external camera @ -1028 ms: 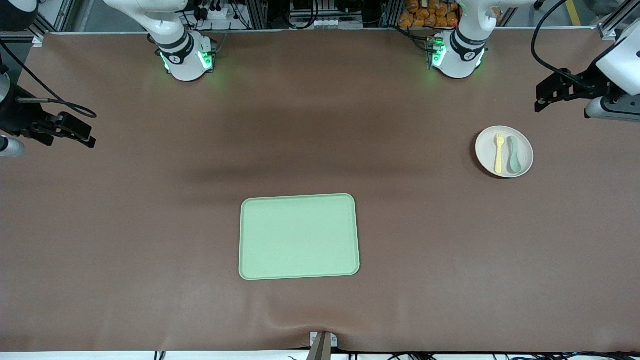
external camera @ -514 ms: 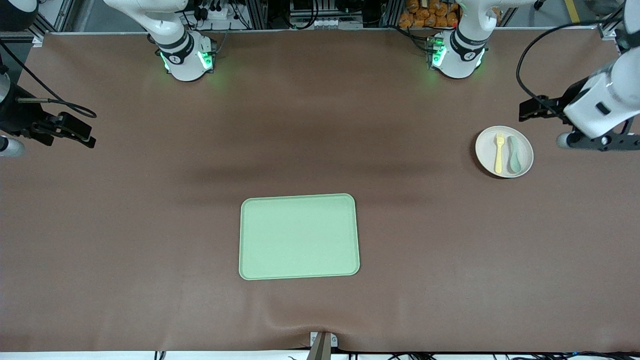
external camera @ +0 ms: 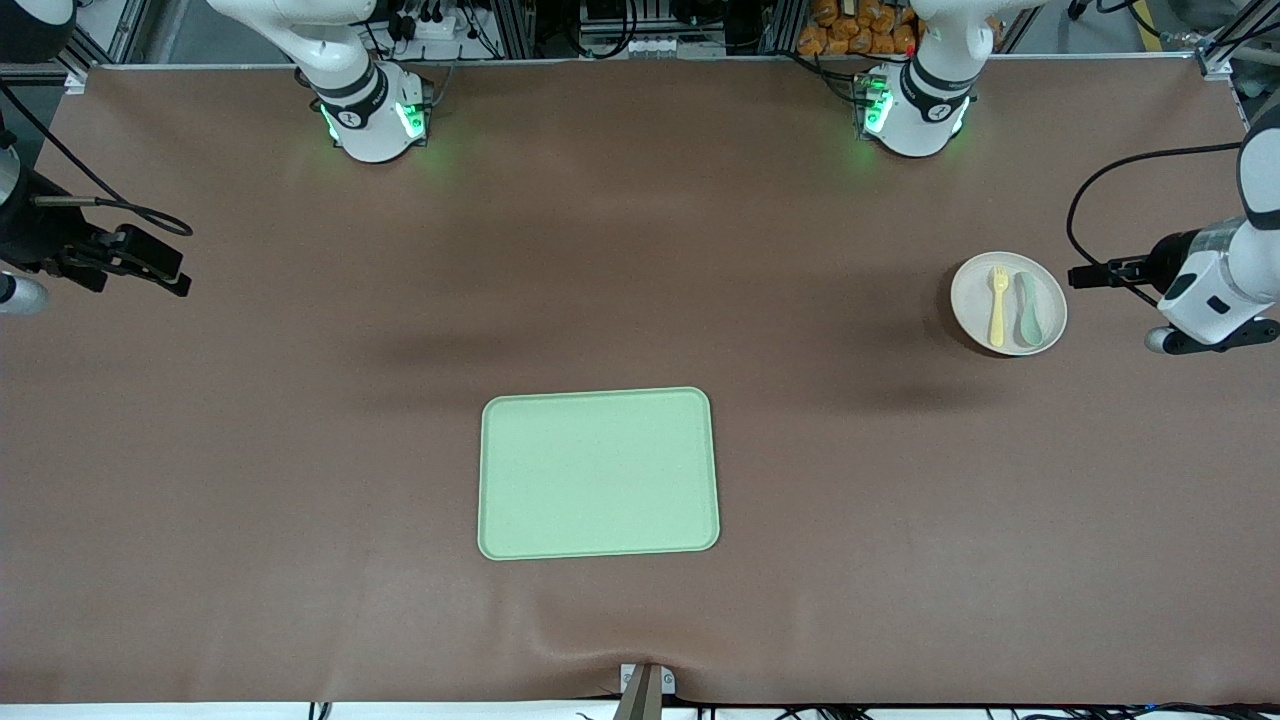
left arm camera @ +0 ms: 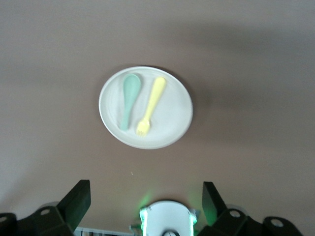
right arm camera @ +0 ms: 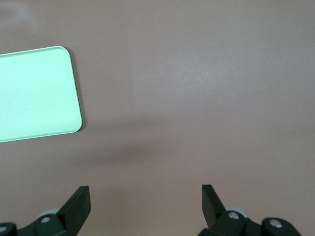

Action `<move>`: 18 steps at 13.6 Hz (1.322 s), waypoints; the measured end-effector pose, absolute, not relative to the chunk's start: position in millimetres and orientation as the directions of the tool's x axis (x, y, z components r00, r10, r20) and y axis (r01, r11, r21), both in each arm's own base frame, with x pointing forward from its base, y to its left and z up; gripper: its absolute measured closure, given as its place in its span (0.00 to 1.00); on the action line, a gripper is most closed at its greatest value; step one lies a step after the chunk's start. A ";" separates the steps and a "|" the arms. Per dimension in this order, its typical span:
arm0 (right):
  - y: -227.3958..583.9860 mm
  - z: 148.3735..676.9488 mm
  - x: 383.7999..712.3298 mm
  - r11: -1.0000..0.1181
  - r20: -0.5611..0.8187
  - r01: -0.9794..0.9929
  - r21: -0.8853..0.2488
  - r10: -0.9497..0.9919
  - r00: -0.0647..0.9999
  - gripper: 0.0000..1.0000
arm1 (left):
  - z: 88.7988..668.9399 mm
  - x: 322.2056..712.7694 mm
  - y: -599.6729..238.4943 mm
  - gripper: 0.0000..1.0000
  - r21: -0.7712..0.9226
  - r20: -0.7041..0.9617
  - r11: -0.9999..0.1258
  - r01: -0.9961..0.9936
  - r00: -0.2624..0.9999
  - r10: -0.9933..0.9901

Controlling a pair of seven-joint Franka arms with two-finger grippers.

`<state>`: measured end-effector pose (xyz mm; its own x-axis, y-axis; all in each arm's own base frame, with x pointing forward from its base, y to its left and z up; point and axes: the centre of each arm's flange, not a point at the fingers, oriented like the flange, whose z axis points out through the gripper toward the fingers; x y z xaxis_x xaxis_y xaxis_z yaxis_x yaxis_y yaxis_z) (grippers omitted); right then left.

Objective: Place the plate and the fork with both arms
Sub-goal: 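Move the left gripper down to the white plate's rim, then grasp the white plate rim with the left gripper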

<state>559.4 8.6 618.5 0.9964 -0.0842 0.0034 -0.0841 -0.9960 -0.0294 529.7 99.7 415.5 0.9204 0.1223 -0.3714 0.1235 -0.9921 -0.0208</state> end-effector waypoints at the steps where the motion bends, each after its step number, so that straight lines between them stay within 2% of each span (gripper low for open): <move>1: 8.6 618.5 559.4 -0.996 0.003 -0.084 -0.029 -0.084 0.996 0.00 | 394.7 521.3 121.6 0.00 -0.002 -0.363 -0.993 0.118 0.925 0.110; 4: 8.6 618.5 559.4 -0.996 0.003 -0.084 -0.029 -0.084 0.996 0.00 | 337.8 496.7 171.9 0.00 0.057 -0.371 -0.994 0.089 0.927 0.061; 9: 8.2 618.4 559.5 -0.996 0.003 -0.085 -0.029 -0.085 0.996 0.00 | 255.2 487.2 217.5 0.00 0.124 -0.335 -0.992 0.013 0.942 -0.029; 18: 8.1 618.2 559.5 -0.996 0.003 -0.085 -0.029 -0.085 0.996 0.00 | 181.5 468.6 239.5 0.00 0.176 -0.306 -0.982 -0.063 0.945 -0.116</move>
<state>559.5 8.1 618.2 0.9964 -0.0851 0.0028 -0.0850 -0.9959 -0.0294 468.6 239.5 181.5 0.9451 -0.1158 -0.3057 -0.0633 -0.9823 0.1765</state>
